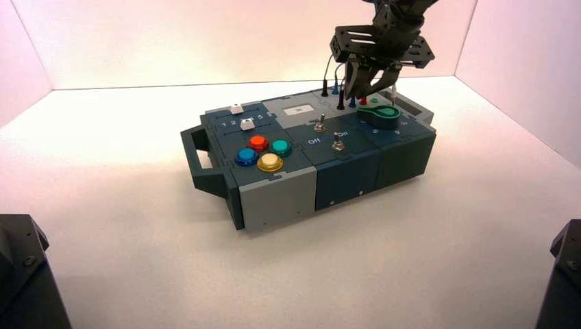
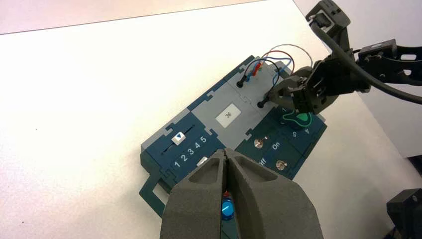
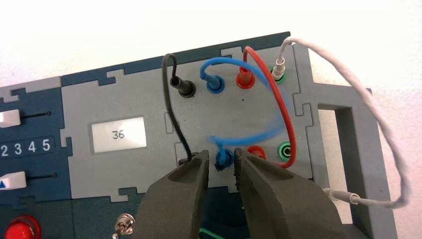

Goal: Pull the blue wire.

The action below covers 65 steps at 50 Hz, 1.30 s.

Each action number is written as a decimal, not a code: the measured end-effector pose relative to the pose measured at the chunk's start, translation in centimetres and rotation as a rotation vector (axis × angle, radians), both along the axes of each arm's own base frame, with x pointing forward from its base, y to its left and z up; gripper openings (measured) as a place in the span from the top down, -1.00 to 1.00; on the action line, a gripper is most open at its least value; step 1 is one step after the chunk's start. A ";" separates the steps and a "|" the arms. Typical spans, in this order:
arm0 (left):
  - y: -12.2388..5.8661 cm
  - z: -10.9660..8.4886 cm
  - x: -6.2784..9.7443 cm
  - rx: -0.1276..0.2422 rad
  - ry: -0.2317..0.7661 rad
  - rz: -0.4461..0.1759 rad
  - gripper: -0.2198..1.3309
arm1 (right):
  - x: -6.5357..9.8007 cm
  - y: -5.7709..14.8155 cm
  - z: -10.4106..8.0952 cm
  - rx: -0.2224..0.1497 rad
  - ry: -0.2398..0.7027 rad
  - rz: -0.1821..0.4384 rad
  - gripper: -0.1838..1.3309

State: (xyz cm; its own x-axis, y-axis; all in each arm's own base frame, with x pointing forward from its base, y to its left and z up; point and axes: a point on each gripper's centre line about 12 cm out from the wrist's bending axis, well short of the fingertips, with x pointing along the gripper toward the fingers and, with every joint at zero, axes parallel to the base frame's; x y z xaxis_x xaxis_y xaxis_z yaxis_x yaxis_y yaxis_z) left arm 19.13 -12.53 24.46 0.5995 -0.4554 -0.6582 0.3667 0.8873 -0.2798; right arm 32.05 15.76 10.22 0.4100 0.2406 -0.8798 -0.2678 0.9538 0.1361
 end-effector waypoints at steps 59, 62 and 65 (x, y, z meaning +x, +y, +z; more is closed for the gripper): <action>0.0 0.3 0.0 0.000 -0.004 -0.003 0.93 | 0.2 -0.1 0.6 -0.005 0.002 0.005 0.71; 0.0 0.3 0.0 0.000 -0.001 -0.003 0.93 | 0.1 -0.1 0.8 -0.006 0.001 0.006 0.71; 0.0 0.4 0.0 -0.001 -0.003 -0.003 0.93 | 0.2 -0.1 1.0 -0.004 -0.004 0.006 0.71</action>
